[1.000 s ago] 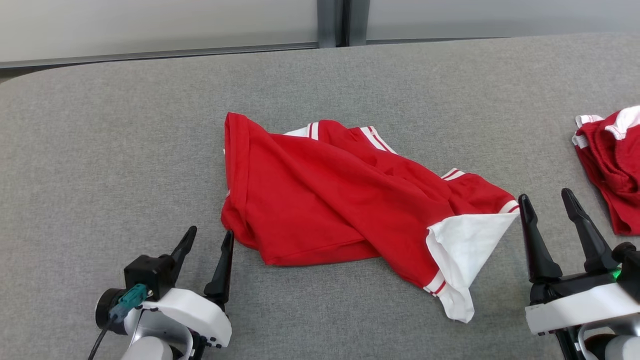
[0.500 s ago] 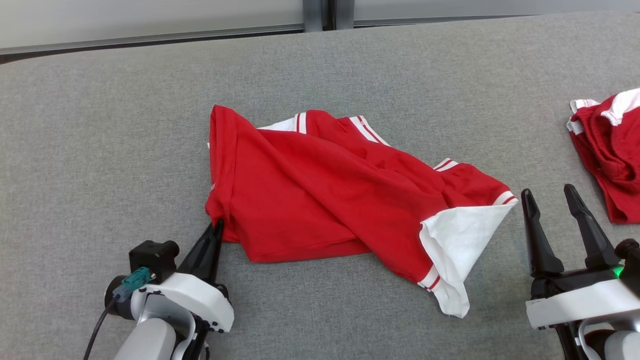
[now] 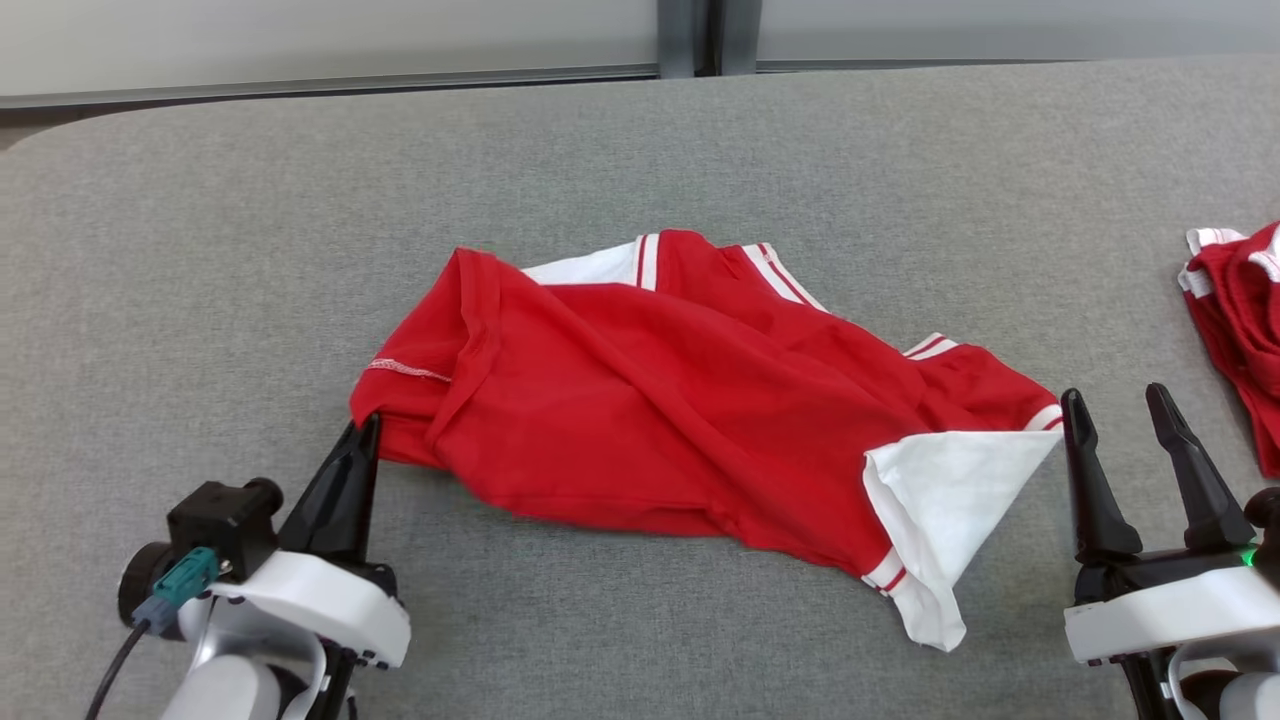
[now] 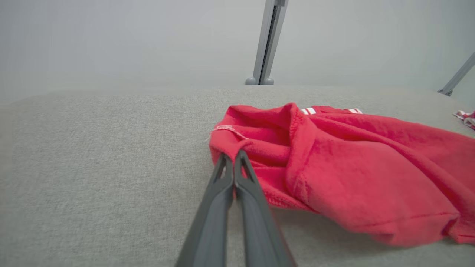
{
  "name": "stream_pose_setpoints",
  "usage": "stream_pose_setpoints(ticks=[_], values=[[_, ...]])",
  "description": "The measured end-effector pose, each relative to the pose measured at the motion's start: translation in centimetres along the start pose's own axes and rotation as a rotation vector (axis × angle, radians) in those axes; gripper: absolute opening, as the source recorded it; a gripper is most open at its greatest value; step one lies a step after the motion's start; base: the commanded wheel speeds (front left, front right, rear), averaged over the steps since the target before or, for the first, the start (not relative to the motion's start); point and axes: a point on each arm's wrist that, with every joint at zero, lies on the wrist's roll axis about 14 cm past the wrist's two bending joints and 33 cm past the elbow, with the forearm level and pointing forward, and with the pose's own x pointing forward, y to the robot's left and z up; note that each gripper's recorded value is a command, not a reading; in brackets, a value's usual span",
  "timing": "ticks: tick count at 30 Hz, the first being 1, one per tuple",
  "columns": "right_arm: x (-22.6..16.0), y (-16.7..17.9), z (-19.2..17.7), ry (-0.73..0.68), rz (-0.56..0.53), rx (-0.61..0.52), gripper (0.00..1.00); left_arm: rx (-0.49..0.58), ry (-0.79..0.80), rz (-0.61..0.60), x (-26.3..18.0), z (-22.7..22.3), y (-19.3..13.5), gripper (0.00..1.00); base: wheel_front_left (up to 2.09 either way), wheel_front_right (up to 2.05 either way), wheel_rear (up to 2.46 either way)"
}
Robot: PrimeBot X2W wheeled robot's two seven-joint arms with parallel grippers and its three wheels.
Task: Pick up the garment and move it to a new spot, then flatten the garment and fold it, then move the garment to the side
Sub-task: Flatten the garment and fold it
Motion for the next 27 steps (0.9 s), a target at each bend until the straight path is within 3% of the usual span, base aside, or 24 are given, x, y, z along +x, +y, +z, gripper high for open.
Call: stream_pose_setpoints(ticks=[8, 17, 18, 19, 27], values=[[0.3, 0.8, 0.1, -0.003, 0.017, 0.012, 1.0, -0.004, 0.021, 0.085, -2.9, 1.4, 2.2, 0.0, 0.0, 0.0, 0.0], [0.6, 0.7, -0.2, 0.0, 0.009, 0.03, 1.0, -0.134, 0.184, 0.148, -3.0, -4.2, 3.2, 0.0, 0.0, 0.0, 0.0], [0.5, 0.6, -0.2, 0.0, 0.005, 0.031, 1.0, -0.151, 0.187, 0.153, -2.8, -4.6, 3.2, 0.3, 0.0, 0.0, 0.0], [0.5, 0.5, -0.3, 0.002, 0.002, 0.031, 1.0, -0.157, 0.188, 0.162, -2.6, -4.9, 3.3, 1.0, 0.0, 0.0, 0.0], [0.4, -0.1, 0.8, -0.032, -0.013, 0.014, 1.0, -0.121, -0.025, 0.208, -1.3, -1.9, 4.4, 1.0, 0.0, 0.0, 0.0]])
